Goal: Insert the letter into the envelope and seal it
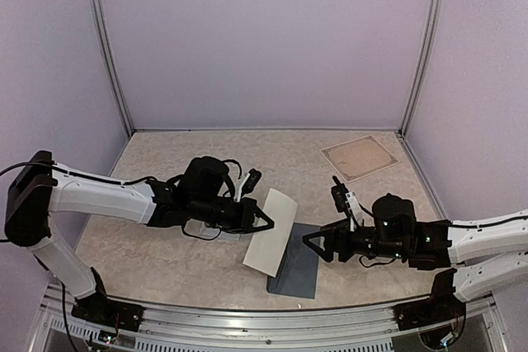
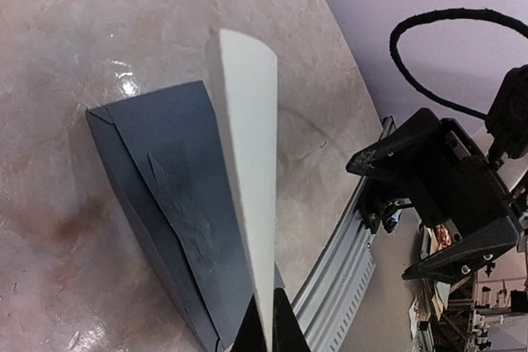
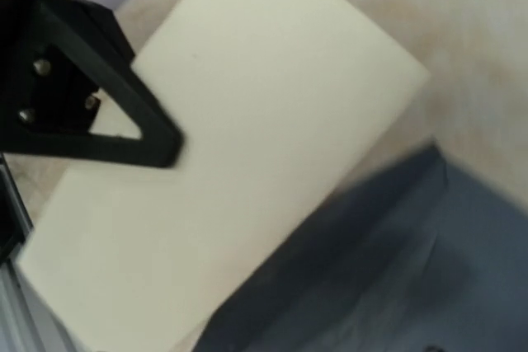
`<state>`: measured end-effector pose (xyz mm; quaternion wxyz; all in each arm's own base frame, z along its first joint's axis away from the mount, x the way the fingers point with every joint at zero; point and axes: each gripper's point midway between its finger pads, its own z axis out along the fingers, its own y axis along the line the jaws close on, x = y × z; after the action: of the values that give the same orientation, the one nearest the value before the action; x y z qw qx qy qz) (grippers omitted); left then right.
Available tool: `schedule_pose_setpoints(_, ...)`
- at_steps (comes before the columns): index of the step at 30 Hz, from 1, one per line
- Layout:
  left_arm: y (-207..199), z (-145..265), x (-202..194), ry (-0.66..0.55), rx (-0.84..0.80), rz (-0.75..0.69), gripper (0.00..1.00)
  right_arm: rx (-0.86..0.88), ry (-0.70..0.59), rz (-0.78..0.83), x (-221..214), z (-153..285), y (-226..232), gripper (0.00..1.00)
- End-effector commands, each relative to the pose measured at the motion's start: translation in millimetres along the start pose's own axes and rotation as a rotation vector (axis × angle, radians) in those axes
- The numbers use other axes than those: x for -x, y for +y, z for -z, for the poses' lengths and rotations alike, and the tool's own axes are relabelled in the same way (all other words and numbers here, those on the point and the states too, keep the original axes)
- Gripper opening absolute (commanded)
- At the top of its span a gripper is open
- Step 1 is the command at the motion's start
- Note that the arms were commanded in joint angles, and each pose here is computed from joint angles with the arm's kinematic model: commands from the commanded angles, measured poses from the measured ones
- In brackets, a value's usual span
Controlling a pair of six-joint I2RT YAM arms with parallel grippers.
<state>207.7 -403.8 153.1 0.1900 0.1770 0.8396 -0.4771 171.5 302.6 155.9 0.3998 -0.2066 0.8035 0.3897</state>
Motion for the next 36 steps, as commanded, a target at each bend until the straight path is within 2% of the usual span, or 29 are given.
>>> schedule_pose_setpoints(1,16,-17,-11,0.057,0.031,-0.040,0.00,-0.014,0.058,-0.160,-19,-8,-9,0.76)
schedule_pose_setpoints(11,59,-29,-31,0.096,0.117,0.021,0.00,0.011,0.226,-0.169,-53,-40,-8,0.61)
schedule_pose_setpoints(14,82,-25,-34,0.092,0.208,0.065,0.00,-0.025,0.276,-0.188,-63,-47,-15,0.60)
schedule_pose_setpoints(21,103,-24,-50,0.119,0.269,0.139,0.00,-0.091,0.349,-0.246,-81,-55,-33,0.60)
schedule_pose_setpoints(26,111,-25,-55,0.125,0.295,0.161,0.07,-0.137,0.399,-0.272,-92,-59,-42,0.59)
schedule_pose_setpoints(30,115,-27,-58,0.134,0.300,0.173,0.00,-0.147,0.430,-0.279,-98,-63,-43,0.58)
schedule_pose_setpoints(36,119,-31,-62,0.142,0.316,0.198,0.00,-0.153,0.467,-0.281,-105,-68,-44,0.57)
